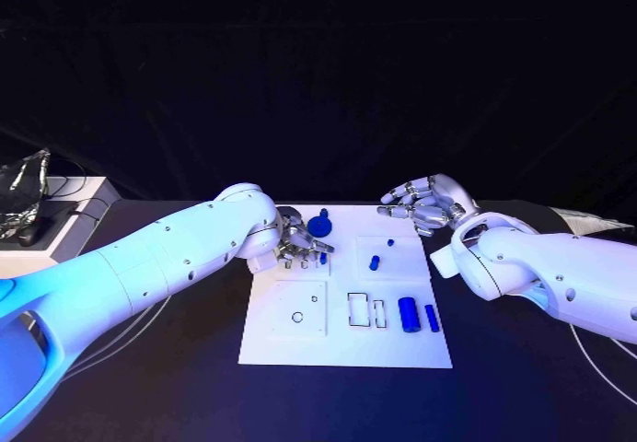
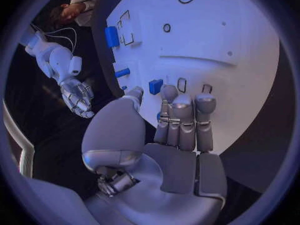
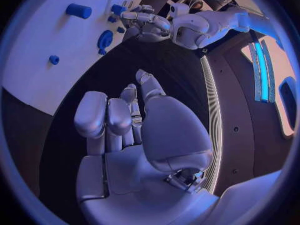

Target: Assemble the parts on the task board

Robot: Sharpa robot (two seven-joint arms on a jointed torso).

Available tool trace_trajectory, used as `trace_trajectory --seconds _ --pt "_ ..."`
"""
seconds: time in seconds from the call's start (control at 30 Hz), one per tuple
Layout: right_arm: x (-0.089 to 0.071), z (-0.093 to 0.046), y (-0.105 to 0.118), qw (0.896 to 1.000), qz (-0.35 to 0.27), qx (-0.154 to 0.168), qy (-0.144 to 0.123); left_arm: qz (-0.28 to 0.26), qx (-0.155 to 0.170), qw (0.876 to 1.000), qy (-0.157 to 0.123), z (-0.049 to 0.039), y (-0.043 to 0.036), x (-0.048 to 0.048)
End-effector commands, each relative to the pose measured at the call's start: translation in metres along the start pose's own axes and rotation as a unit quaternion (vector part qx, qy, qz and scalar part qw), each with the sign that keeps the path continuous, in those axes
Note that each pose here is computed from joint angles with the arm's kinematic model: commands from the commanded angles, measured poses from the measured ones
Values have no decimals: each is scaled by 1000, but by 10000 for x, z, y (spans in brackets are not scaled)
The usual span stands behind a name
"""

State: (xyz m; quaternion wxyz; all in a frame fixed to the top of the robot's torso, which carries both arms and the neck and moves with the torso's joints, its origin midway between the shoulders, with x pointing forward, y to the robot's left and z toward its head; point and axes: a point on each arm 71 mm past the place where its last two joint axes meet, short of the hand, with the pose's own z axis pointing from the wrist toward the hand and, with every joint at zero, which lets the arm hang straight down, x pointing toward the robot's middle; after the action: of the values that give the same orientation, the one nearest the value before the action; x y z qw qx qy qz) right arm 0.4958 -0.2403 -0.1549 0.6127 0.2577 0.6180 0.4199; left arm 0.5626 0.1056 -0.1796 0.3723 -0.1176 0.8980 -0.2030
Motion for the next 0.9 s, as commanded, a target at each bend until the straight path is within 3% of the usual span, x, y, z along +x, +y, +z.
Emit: trace_trajectory --seconds 0.03,0.9 --pt "11 1 9 1000 -4 -6 1 3 8 1000 2 5 -29 5" --pt "55 9 31 1000 -2 -8 7 7 3 1000 6 79 -18 50"
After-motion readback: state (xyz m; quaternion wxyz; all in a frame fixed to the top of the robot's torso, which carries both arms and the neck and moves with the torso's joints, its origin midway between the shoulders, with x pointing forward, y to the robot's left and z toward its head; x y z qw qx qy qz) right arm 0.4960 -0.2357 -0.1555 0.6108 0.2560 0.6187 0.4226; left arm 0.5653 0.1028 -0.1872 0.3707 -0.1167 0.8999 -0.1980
